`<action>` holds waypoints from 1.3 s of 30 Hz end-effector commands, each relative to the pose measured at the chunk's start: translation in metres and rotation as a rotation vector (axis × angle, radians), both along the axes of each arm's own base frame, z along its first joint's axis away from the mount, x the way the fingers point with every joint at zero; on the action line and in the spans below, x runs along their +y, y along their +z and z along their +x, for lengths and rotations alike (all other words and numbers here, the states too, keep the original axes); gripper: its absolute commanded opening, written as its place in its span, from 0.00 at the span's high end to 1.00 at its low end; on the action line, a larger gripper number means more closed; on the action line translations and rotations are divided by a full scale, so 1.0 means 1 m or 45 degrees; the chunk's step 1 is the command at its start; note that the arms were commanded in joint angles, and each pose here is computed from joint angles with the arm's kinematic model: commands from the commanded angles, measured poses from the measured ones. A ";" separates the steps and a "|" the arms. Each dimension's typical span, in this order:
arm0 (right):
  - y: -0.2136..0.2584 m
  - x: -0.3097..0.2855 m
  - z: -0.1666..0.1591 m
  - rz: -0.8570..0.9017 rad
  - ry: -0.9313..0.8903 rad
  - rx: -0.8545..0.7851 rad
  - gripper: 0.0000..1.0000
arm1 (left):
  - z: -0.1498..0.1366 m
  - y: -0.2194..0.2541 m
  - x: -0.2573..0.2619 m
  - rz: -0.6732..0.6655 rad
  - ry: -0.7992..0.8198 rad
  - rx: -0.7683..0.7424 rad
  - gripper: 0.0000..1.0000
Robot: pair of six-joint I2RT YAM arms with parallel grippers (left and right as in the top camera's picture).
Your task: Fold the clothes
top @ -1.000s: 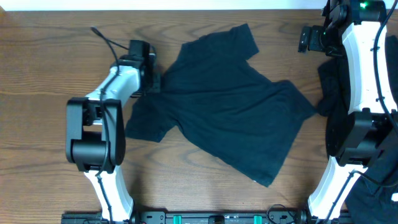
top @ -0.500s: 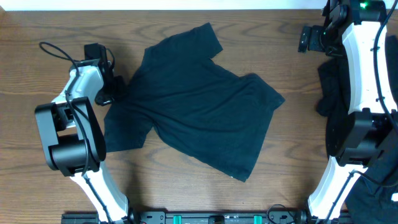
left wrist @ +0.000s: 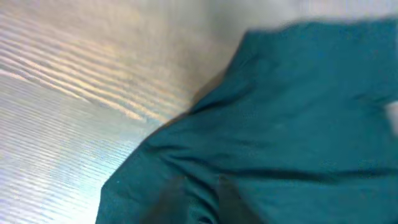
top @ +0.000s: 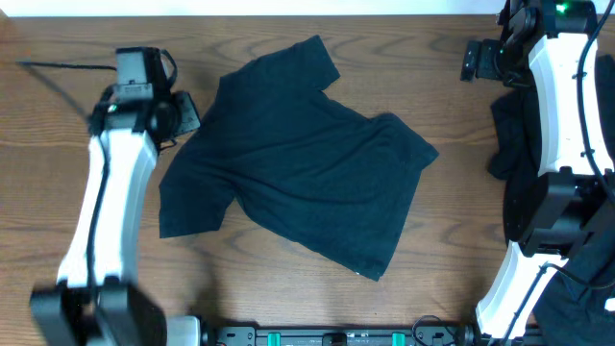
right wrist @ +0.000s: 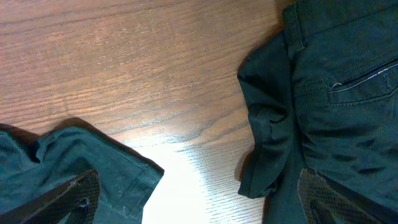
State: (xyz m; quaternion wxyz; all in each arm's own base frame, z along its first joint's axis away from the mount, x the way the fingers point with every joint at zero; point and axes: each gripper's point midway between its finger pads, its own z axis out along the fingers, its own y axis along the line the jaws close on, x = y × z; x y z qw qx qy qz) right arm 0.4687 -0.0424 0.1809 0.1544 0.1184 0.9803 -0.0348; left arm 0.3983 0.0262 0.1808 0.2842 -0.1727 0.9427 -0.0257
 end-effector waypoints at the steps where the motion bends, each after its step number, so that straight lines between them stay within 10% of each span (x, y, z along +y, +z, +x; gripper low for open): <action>1: -0.001 -0.006 -0.001 -0.017 -0.013 0.007 0.01 | -0.007 0.019 0.001 -0.009 0.053 -0.047 0.56; 3: -0.001 -0.005 0.000 -0.010 -0.018 0.003 0.01 | -0.012 0.023 0.001 -0.008 0.053 -0.051 0.47; 6: -0.001 0.003 0.001 0.059 -0.030 -0.007 0.01 | -0.015 0.020 0.001 -0.008 0.053 -0.029 0.01; 9: -0.004 0.028 -0.010 0.224 0.037 0.052 0.01 | -0.016 0.018 0.001 -0.009 0.053 -0.015 0.02; 10: -0.005 0.035 -0.011 0.272 0.059 0.058 0.26 | -0.015 0.017 0.001 -0.009 0.053 -0.013 0.02; 11: -0.006 0.042 -0.013 0.316 0.074 0.073 0.95 | -0.015 0.017 0.001 -0.009 0.053 -0.012 0.02; 12: -0.009 0.051 -0.017 0.359 0.087 0.100 0.99 | -0.015 0.017 0.001 -0.009 0.053 -0.012 0.02; 39: -0.191 0.109 -0.064 0.316 0.265 0.271 0.98 | -0.015 0.017 0.001 -0.009 0.053 -0.012 0.02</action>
